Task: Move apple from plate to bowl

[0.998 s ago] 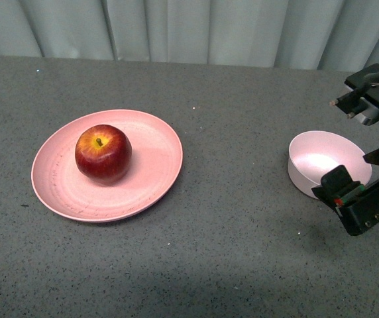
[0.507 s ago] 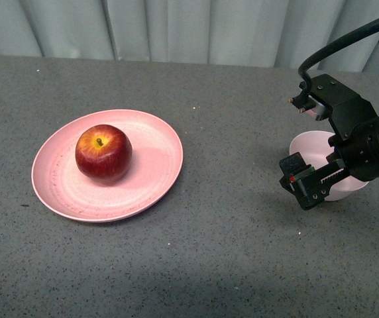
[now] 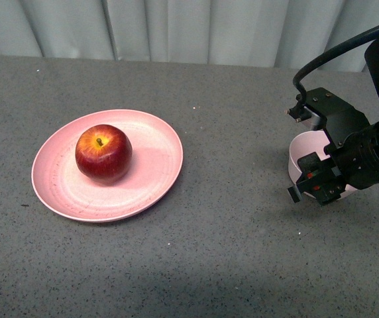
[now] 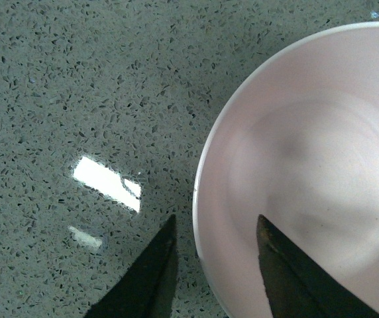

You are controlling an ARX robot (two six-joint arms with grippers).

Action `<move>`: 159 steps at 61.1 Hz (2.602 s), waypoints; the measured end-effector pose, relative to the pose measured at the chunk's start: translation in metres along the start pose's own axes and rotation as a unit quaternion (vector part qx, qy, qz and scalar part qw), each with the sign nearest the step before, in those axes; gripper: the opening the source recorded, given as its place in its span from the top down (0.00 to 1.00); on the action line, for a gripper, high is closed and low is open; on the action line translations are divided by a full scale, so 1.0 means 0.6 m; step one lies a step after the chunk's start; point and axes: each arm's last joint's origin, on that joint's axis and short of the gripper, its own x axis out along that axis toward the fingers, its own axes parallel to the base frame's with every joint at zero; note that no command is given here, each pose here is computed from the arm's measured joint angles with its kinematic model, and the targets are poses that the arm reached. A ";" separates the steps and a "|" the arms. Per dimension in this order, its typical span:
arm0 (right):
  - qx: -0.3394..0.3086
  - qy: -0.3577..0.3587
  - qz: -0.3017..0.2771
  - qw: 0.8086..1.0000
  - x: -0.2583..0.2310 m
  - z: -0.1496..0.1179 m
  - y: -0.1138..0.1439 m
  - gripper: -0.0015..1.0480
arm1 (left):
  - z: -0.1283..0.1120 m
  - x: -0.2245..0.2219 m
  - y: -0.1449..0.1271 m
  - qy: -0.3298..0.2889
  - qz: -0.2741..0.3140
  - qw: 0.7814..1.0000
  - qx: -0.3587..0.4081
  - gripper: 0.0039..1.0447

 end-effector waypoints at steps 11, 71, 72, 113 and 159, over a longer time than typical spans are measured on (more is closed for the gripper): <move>0.000 -0.002 -0.012 1.000 -0.004 0.004 -0.005 0.99 | 0.000 0.000 0.000 0.000 0.000 1.000 0.000 0.06; -0.076 -0.082 0.156 0.981 -0.012 0.102 0.136 0.99 | 0.000 0.000 0.000 0.000 0.000 1.000 0.000 0.06; -0.076 -0.081 0.157 0.981 -0.010 0.103 0.136 0.99 | 0.000 0.000 0.000 0.000 0.000 1.000 0.000 0.06; -0.042 -0.151 0.113 0.981 -0.021 0.100 0.127 0.31 | 0.000 0.000 0.000 0.000 0.000 1.000 0.000 0.06; 0.129 -0.478 -0.210 0.843 -0.260 -0.158 0.038 0.60 | 0.000 0.000 0.000 0.000 0.000 1.000 0.000 0.06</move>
